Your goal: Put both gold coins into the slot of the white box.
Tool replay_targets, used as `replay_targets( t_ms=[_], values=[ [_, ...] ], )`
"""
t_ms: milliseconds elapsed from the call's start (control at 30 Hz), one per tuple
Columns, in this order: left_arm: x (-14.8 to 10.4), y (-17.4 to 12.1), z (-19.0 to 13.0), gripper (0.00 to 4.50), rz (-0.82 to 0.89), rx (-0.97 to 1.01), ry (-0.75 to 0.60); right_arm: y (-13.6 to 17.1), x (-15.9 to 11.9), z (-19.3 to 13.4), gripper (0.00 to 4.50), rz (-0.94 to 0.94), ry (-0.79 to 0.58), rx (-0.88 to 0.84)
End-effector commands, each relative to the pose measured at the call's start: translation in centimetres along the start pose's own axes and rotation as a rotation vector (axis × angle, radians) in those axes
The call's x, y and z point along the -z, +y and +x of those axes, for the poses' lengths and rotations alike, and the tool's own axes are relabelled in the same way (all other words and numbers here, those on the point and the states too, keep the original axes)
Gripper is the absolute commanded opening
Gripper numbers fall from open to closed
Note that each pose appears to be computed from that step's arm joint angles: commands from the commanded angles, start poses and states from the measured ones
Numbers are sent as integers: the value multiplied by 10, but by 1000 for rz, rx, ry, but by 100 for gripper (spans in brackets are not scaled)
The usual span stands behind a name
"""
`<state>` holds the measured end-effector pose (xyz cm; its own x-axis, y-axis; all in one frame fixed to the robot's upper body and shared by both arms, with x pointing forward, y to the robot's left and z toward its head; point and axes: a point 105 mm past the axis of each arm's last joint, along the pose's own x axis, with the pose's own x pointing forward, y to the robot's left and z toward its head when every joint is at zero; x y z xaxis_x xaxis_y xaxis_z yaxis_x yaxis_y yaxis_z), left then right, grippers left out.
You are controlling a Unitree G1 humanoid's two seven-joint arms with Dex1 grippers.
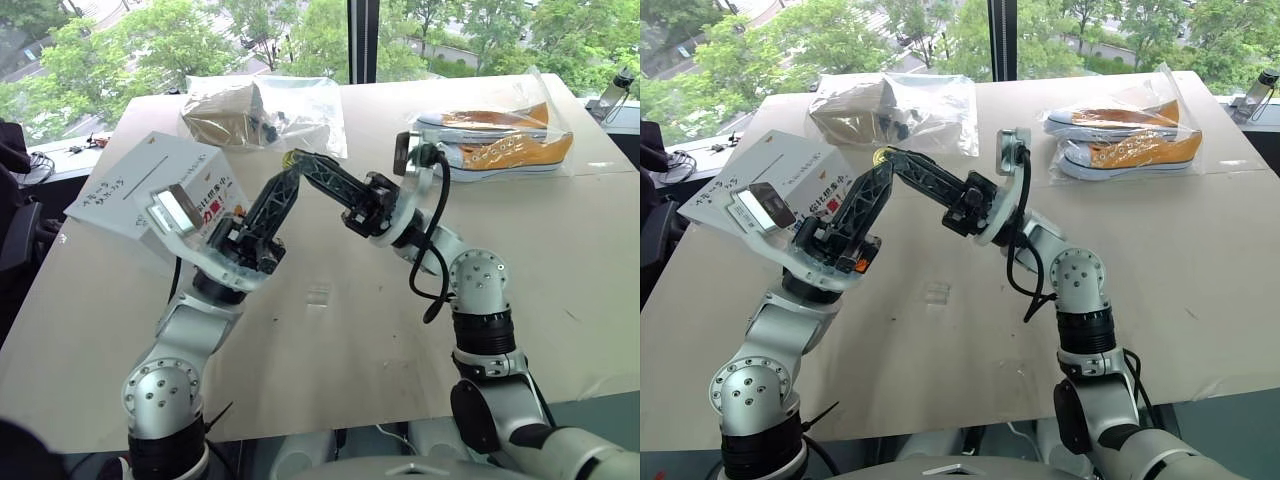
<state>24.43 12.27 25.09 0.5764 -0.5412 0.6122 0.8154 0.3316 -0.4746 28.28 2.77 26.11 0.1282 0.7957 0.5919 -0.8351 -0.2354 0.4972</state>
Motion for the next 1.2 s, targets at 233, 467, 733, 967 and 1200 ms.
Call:
replay_targets(
  t_ms=[233, 467, 733, 967, 1200],
  values=[
    [-14, -9, 0, 4, -22, 47, -77, 30, -16, 1, 0, 181, -73, -154],
    [-14, -14, 0, 4, -47, 74, -84, 31, -23, 4, 0, 329, -121, -163],
    [-13, -19, 0, 4, -39, 113, -92, 36, -33, 5, 0, 503, -167, -193],
    [-11, -17, -1, 4, -39, 109, -83, 37, -32, 6, 0, 512, -156, -170],
    [-10, -16, 3, 4, -47, 97, -65, 31, -28, 7, 0, 468, -144, -125]
  ],
)
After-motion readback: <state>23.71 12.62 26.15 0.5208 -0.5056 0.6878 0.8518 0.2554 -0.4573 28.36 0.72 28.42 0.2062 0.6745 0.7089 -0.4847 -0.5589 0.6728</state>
